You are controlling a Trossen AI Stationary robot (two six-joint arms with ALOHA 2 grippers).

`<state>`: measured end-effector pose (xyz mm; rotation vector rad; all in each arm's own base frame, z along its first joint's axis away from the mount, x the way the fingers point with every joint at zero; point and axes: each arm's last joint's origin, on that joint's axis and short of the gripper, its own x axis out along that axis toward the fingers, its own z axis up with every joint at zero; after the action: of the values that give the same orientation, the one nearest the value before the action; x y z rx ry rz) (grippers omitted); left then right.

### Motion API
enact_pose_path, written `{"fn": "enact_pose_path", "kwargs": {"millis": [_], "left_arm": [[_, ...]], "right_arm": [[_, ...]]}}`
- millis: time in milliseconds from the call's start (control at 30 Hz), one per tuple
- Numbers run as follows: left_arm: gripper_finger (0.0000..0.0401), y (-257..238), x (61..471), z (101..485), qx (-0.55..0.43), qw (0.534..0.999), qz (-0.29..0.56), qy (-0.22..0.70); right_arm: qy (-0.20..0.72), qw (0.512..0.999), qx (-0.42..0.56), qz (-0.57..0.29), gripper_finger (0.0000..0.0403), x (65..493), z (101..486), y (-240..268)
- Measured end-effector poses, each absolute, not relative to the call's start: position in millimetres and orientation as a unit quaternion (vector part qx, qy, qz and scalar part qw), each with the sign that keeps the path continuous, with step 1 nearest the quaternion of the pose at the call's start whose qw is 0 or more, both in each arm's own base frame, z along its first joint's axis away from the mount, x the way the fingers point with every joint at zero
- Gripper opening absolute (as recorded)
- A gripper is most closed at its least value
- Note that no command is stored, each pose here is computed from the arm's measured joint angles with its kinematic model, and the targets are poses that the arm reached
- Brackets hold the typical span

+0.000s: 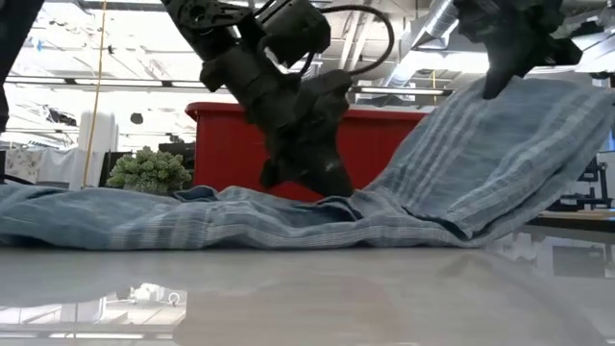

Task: Fold Laundry from Bin
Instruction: Fold the blue polo shirt

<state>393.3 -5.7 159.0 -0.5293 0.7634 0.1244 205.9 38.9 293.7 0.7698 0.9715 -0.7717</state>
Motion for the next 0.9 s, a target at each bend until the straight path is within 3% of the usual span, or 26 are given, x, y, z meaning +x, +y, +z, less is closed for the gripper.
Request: {"fn": "enact_pose_path", "kwargs": {"millis": [133, 300, 400, 500, 633, 733, 900], "left_arm": [[0.007, -5.7, 400.7, 170.3, -0.254, 0.9, 0.05, 0.35], [0.007, -7.1, 402.0, 193.7, -0.245, 0.882, 0.021, 0.401], [0.007, -14.3, 395.0, 214.1, -0.191, 0.878, 0.025, 0.439], [0.0068, -26.9, 378.8, 208.6, -0.114, 0.854, 0.071, 0.502], [0.0038, -43.2, 358.3, 222.4, -0.046, 0.842, 0.105, 0.527], [0.0008, -57.4, 344.1, 235.6, -0.054, 0.855, 0.082, 0.509], [0.0001, -61.8, 310.9, 245.8, -0.104, 0.868, 0.112, 0.472]], "right_arm": [[0.432, 0.75, 0.361, -0.348, 0.0026, 209.0, 294.9, 38.1], [0.417, 0.758, 0.371, -0.337, 0.0026, 213.0, 296.4, 39.0], [0.416, 0.76, 0.369, -0.336, 0.0026, 213.3, 296.6, 39.0], [0.416, 0.76, 0.369, -0.336, 0.0026, 213.3, 296.5, 39.0], [0.416, 0.761, 0.368, -0.336, 0.0026, 213.3, 296.6, 39.0], [0.417, 0.762, 0.365, -0.335, 0.0026, 213.3, 296.6, 39.0], [0.42, 0.764, 0.36, -0.333, 0.0026, 213.0, 296.4, 38.9]]}}
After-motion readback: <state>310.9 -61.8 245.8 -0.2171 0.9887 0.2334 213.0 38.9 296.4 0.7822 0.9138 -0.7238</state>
